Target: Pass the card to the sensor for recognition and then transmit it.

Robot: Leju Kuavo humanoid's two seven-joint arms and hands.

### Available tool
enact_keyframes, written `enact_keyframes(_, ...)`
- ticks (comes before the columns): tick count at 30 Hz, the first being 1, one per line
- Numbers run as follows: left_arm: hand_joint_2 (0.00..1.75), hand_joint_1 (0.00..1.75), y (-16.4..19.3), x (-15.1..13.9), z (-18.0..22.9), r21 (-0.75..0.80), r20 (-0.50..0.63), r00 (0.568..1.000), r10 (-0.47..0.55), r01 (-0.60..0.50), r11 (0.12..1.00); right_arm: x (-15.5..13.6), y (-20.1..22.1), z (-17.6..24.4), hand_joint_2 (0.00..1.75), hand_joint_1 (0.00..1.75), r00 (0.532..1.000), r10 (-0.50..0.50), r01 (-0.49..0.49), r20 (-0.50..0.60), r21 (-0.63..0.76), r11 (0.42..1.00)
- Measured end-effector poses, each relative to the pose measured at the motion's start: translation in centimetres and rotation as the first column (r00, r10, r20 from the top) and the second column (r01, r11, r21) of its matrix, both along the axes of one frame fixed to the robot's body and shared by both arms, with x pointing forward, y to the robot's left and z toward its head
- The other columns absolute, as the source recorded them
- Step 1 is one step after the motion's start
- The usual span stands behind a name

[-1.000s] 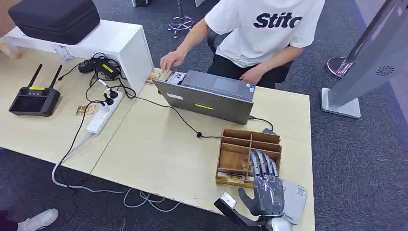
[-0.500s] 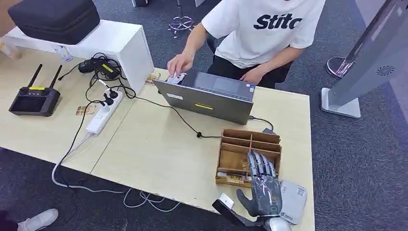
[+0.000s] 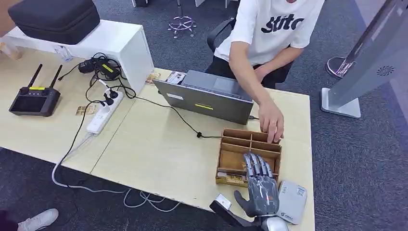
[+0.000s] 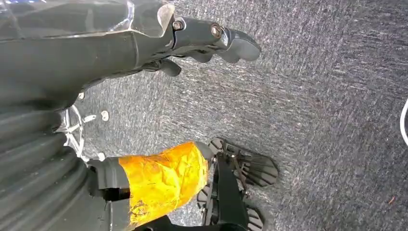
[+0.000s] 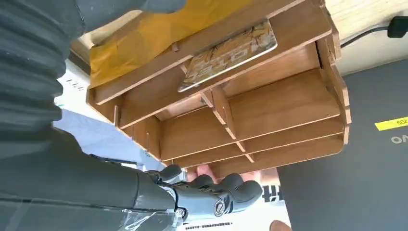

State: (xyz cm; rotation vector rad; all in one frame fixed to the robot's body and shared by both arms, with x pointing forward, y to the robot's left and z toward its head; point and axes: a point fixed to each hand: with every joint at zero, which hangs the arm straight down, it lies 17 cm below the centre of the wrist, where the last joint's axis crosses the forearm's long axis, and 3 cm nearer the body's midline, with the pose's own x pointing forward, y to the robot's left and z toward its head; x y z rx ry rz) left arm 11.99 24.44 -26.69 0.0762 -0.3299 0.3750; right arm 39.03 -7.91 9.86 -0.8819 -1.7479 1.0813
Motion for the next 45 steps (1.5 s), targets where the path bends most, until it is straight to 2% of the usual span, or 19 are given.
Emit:
enact_keyframes(5, 1.75, 0.0, 0.0, 0.0, 0.0, 0.0, 0.0, 1.0, -0.002, 0.002, 1.0, 0.0, 0.1, 0.0, 1.75, 0.0, 1.0, 0.002, -0.002, -0.001, -0.001, 1.0)
enact_keyframes(6, 1.75, 0.0, 0.0, 0.0, 0.0, 0.0, 0.0, 1.0, -0.002, 0.002, 1.0, 0.0, 0.1, -0.1, 1.75, 0.44, 1.0, 0.003, -0.003, -0.001, -0.001, 1.0)
enact_keyframes(7, 1.75, 0.0, 0.0, 0.0, 0.0, 0.0, 0.0, 1.0, -0.002, 0.002, 1.0, 0.0, 0.2, -0.1, 1.75, 1.75, 1.0, 0.004, -0.004, -0.002, -0.002, 1.0)
enact_keyframes(27, 1.75, 0.0, -0.1, 0.1, 0.0, 0.001, 0.001, 1.0, -0.011, 0.011, 1.0, 0.2, 0.6, -0.9, 1.75, 1.75, 1.0, 0.011, -0.012, -0.02, -0.022, 1.0)
enact_keyframes(38, 1.75, 0.0, 0.0, 0.1, 0.0, 0.002, 0.0, 1.0, -0.011, 0.011, 1.0, 0.8, -0.1, 0.3, 1.75, 1.75, 0.999, -0.025, 0.027, 0.03, -0.051, 0.998)
enact_keyframes(41, 1.75, 0.0, 0.0, 0.0, 0.0, 0.002, -0.003, 1.0, -0.011, 0.011, 1.0, 1.1, -0.5, 2.2, 1.75, 1.75, 0.997, -0.033, 0.035, 0.076, -0.027, 0.999)
enact_keyframes(45, 1.75, 0.0, 0.0, 0.0, 0.0, 0.004, -0.004, 1.0, -0.016, 0.016, 1.0, 2.0, -1.7, 8.3, 1.75, 1.75, 0.977, -0.054, 0.043, 0.206, 0.056, 0.998)
